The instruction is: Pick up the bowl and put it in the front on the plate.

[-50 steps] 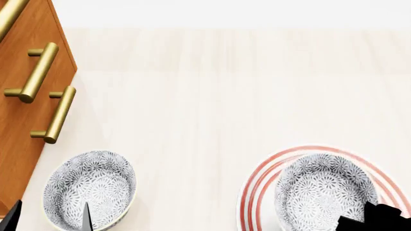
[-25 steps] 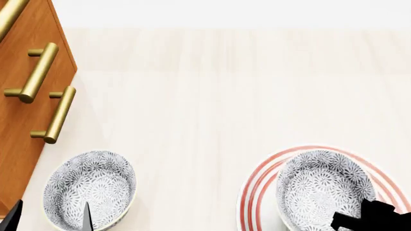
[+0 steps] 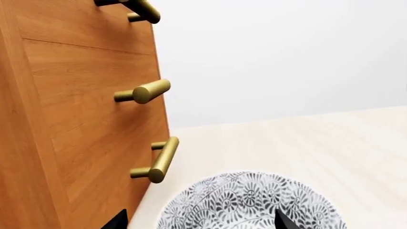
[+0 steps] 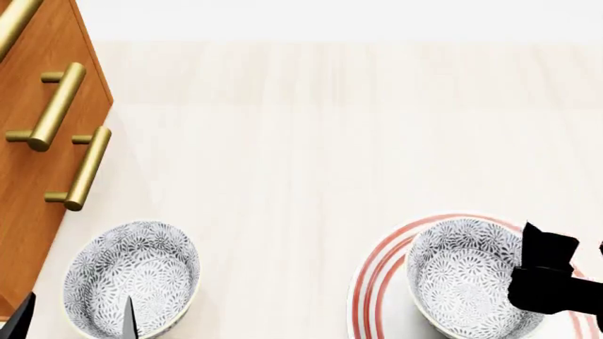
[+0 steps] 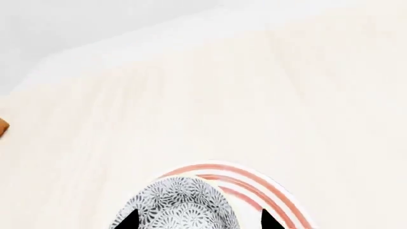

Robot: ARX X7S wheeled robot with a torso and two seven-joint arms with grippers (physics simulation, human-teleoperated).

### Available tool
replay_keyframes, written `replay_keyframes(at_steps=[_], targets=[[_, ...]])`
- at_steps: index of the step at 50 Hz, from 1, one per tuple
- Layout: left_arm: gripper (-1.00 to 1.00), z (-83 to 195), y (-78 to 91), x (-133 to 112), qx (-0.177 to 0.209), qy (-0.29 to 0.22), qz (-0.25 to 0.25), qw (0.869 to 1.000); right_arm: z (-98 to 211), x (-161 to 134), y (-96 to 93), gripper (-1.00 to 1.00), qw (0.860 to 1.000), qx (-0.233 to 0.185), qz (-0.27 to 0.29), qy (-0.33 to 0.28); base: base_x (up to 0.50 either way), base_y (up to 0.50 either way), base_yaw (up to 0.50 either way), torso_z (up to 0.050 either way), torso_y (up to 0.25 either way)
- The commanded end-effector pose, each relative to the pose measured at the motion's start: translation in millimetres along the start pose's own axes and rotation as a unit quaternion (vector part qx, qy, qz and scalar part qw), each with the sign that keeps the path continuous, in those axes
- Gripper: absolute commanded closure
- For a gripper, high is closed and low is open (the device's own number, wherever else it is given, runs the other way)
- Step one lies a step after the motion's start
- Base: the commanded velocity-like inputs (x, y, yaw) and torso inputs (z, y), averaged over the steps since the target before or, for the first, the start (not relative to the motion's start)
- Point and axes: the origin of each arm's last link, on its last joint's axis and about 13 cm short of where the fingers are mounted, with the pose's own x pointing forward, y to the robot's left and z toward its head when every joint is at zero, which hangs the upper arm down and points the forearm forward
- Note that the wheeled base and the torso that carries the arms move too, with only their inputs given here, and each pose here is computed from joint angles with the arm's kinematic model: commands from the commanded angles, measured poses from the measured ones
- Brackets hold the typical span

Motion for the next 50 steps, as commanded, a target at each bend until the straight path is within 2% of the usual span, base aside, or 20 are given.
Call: replay_keyframes(at_steps=[1,7,11,16,21,23,28,32,34,35,37,41,46,50], targets=[[-1.0,-5.6,-3.8,-6.7,-0.007,0.015,-0.02,1.0,50.9,-31.4,21.2,-1.0,0.993,-0.023,0.043,-0.107,0.0,0.0,0.0,0.0,0.0],[-1.0,-4.7,-3.1,-5.5,-0.007,0.014,-0.018,1.0,61.4,-38.0,25.0,-1.0,0.989,-0.008,0.036,-0.145,0.0,0.0,0.0,0.0,-0.002],[-1.0,-5.0,-1.7,-3.5,-0.01,0.02,-0.013,1.0,63.8,-31.4,17.7,-1.0,0.984,0.023,-0.054,-0.168,0.0,0.0,0.0,0.0,0.0],[-1.0,-4.2,-0.8,-2.5,-0.008,0.018,-0.009,1.0,64.3,-28.9,14.2,-1.0,0.977,0.056,-0.091,-0.183,0.0,0.0,0.0,0.0,-0.002],[-1.0,-5.2,-0.2,-1.7,-0.01,0.021,-0.007,1.0,61.0,-28.3,11.4,-1.0,0.961,0.071,-0.144,-0.226,0.0,0.0,0.0,-0.002,0.0],[-1.0,-4.9,0.2,-1.3,-0.01,0.02,-0.006,1.0,57.9,-28.1,11.9,-1.0,0.958,0.07,-0.148,-0.234,0.0,0.0,0.0,0.0,-0.005],[-1.0,3.2,5.2,4.9,-0.019,0.009,0.01,1.0,46.2,-25.0,14.0,-1.0,0.942,0.063,-0.161,-0.289,0.0,0.0,0.0,0.0,0.0],[-1.0,8.4,10.3,10.2,-0.022,-0.001,0.025,0.999,21.9,-16.4,10.6,-1.0,0.917,0.05,-0.189,-0.349,0.0,0.0,0.0,0.0,0.0],[-1.0,9.0,11.3,11.0,-0.021,-0.002,0.029,0.999,13.1,-13.7,8.8,-1.0,0.909,0.047,-0.2,-0.363,0.0,0.0,0.0,0.0,0.0],[-1.0,10.0,12.6,11.8,-0.022,-0.003,0.032,0.999,4.7,-11.2,6.4,-1.0,0.89,0.032,-0.22,-0.398,0.0,0.0,0.0,0.0,0.0],[-1.0,12.9,15.1,13.3,-0.023,-0.011,0.042,0.999,-3.6,-10.3,6.6,-1.0,0.861,0.013,-0.237,-0.45,0.0,0.0,0.0,0.0,0.0],[-1.0,24.5,21.9,15.2,-0.023,-0.053,0.071,0.996,-17.2,-4.6,16.0,-1.0,0.822,-0.022,-0.232,-0.52,0.0,0.0,0.0,0.0,0.0],[-1.0,28.0,30.5,10.6,-0.019,-0.084,0.097,0.992,-43.5,10.6,23.9,-1.0,0.835,-0.032,-0.218,-0.504,0.0,0.0,0.0,0.0,0.0],[-1.0,28.6,34.5,5.8,-0.014,-0.104,0.11,0.988,-68.2,21.3,27.1,-1.0,0.854,-0.042,-0.207,-0.476,0.0,0.0,0.0,0.0,0.0]])
